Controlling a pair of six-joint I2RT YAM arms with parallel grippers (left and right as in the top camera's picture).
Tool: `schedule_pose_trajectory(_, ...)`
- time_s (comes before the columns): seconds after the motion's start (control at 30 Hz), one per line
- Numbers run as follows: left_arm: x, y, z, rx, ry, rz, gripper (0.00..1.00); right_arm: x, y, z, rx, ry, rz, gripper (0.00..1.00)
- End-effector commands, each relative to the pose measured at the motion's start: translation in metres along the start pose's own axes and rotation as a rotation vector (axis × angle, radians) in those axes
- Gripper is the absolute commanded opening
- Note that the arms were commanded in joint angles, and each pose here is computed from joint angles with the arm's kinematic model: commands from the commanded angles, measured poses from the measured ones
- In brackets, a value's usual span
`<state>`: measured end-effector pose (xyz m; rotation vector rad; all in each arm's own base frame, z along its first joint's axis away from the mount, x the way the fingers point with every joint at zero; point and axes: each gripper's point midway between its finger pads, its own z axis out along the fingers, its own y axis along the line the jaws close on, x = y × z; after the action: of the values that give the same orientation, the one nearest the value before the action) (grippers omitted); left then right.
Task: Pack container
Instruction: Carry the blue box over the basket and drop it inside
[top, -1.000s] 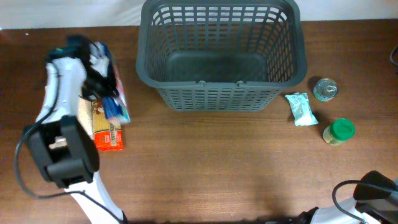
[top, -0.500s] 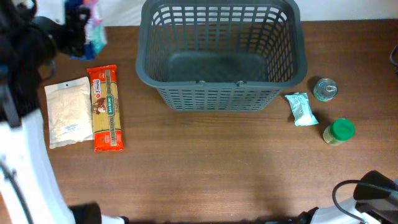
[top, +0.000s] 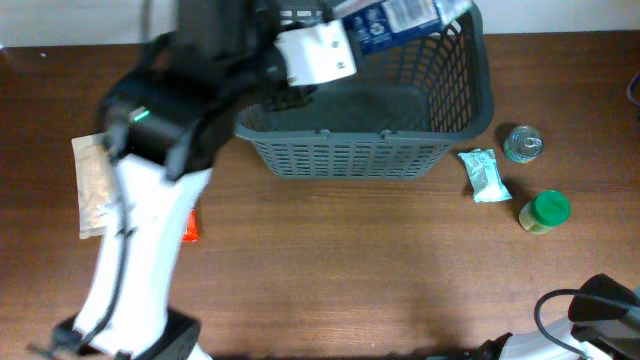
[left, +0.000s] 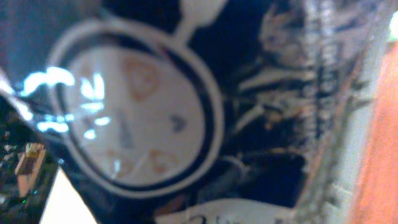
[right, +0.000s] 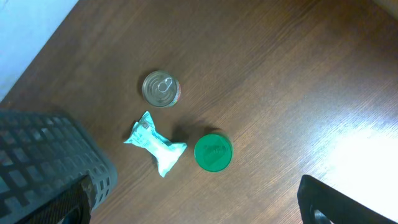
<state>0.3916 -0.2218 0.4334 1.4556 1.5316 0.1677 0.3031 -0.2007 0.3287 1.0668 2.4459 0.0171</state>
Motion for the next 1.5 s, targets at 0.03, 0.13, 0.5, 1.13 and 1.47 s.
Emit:
schedule_pose_trajectory(0.03, 0.039, -0.01, 0.07, 0.009, 0.232, 0.118, 0.02, -0.001, 0.001, 0.0, -0.008, 0.001, 0.01, 0.99)
schedule_pose_trajectory(0.13, 0.067, -0.027, 0.117, 0.053, 0.347, 0.134, 0.02, -0.001, 0.001, 0.0, -0.008, 0.001, 0.01, 0.99)
schedule_pose_trajectory(0.5, 0.134, -0.055, 0.212, 0.064, 0.566, 0.167, 0.02, -0.001, 0.001, 0.0, -0.008, 0.001, 0.01, 0.99)
schedule_pose_trajectory(1.13, 0.098, 0.018, 0.123, -0.274, 0.54, -0.13, 0.99, -0.001, 0.001, 0.0, -0.008, 0.001, 0.01, 0.99)
schedule_pose_trajectory(1.47, 0.1, 0.082, -0.079, -0.555, 0.368, -0.555, 0.99, -0.001, 0.001, 0.0, -0.008, 0.001, 0.01, 0.99)
